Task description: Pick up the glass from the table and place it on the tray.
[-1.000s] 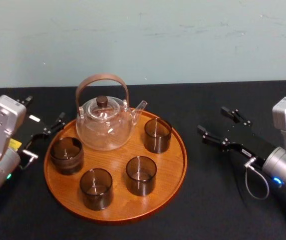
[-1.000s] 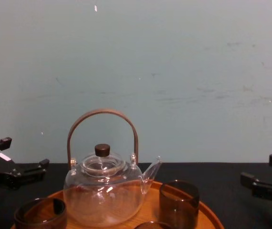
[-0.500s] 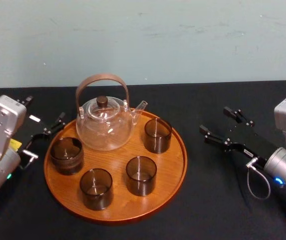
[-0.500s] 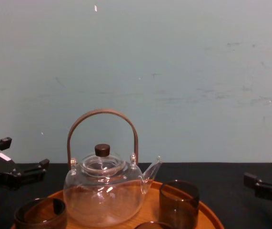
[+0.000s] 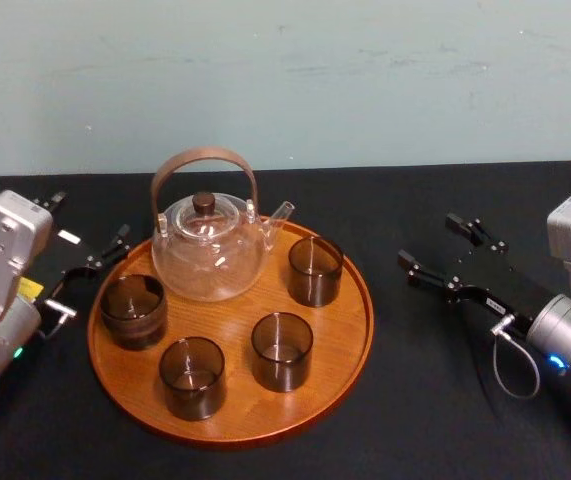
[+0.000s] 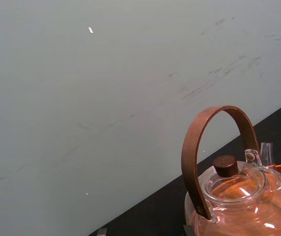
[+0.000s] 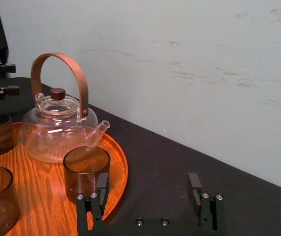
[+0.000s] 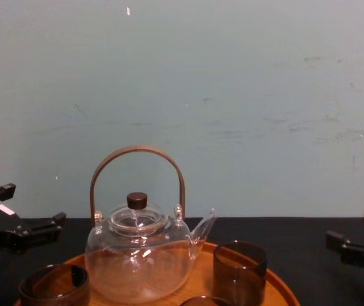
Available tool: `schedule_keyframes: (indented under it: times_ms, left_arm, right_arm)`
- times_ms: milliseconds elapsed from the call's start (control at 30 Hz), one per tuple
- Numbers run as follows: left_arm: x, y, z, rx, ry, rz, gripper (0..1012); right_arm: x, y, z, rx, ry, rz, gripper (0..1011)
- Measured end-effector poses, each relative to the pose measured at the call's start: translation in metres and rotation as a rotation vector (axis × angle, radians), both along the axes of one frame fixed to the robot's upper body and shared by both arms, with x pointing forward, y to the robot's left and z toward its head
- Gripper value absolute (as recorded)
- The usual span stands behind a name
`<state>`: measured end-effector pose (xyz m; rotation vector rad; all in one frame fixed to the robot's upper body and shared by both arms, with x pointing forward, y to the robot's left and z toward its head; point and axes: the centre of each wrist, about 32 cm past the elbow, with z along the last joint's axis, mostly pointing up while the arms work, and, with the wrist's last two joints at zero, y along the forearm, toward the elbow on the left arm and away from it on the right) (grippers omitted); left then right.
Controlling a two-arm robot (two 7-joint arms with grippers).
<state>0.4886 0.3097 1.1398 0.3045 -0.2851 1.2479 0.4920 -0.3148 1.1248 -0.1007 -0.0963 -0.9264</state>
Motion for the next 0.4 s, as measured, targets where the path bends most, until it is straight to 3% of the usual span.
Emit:
schedule_keyframes:
  times_ms: [400]
  left_arm:
    - [0.0000, 0.0000, 0.0000, 0.000, 0.000, 0.000, 1001]
  right_arm:
    - [0.0000, 0.0001, 0.0000, 0.000, 0.001, 0.001, 1002]
